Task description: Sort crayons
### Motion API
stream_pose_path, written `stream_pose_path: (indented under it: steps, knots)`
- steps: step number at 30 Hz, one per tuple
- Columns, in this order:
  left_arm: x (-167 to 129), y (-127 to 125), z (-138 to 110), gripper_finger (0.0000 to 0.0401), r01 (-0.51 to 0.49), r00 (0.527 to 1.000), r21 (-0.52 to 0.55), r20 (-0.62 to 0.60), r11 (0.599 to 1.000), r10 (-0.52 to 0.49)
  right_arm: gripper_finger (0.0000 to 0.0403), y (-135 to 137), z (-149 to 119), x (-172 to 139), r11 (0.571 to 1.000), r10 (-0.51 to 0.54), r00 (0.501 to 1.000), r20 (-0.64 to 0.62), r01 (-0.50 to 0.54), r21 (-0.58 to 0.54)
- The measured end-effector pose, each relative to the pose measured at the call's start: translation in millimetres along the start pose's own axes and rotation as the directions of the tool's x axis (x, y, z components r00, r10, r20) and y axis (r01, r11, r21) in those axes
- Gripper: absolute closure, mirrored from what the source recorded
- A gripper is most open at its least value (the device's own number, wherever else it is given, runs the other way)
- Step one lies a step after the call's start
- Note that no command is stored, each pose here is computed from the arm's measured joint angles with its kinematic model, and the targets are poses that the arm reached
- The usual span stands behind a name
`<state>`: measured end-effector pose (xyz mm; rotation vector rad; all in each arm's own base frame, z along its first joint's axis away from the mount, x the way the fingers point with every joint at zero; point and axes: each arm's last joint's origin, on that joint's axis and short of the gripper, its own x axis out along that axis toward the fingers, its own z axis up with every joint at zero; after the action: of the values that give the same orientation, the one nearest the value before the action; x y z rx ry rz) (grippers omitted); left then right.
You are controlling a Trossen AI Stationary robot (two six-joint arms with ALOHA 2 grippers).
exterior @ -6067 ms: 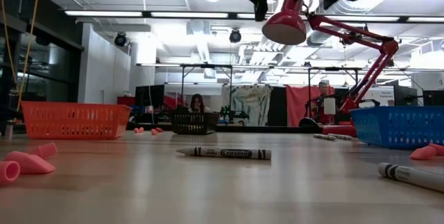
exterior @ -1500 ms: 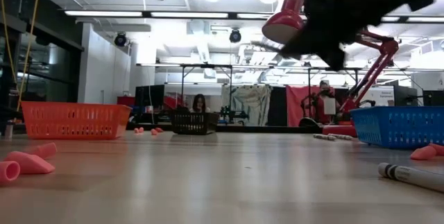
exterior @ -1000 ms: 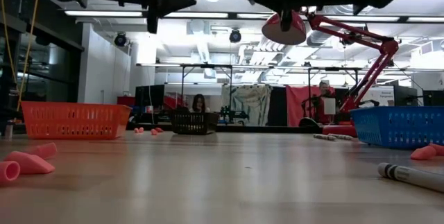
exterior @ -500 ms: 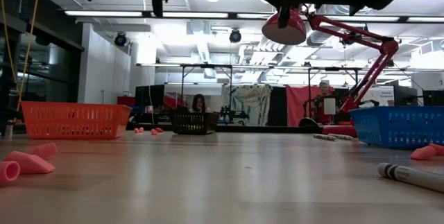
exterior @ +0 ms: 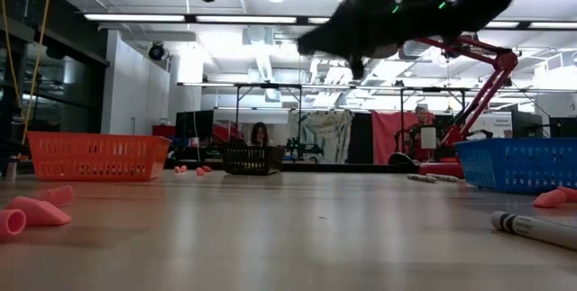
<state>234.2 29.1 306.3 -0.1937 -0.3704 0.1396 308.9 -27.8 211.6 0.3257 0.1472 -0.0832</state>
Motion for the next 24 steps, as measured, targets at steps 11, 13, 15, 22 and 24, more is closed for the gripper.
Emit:
stream_pose_path:
  steps: [11,13,15,22,24]
  knots:
    - [-1,-2,10,0.0311,0.027,0.994,-0.051,0.104,0.998,-0.021,0.0402,9,-22,133,0.982,0.188,0.978,-0.094,-0.189,-0.003]
    - [-1,-2,12,0.0311,0.033,0.992,-0.06,0.126,0.998,-0.026,0.0402,10,-16,154,0.974,0.224,0.972,-0.068,-0.225,-0.008]
    - [-1,-3,13,0.0311,0.036,0.99,-0.06,0.135,0.998,-0.028,0.0402,8,-10,173,0.971,0.236,0.971,-0.038,-0.237,-0.015]
    - [-2,-4,18,0.0311,0.054,0.983,-0.087,0.182,0.995,-0.037,0.0388,-1,-11,219,0.978,0.21,0.973,-0.096,-0.21,0.011]
    - [-2,-4,17,0.0311,0.055,0.983,-0.088,0.179,0.995,-0.038,0.0384,-2,-13,227,0.979,0.201,0.972,-0.12,-0.201,0.016]
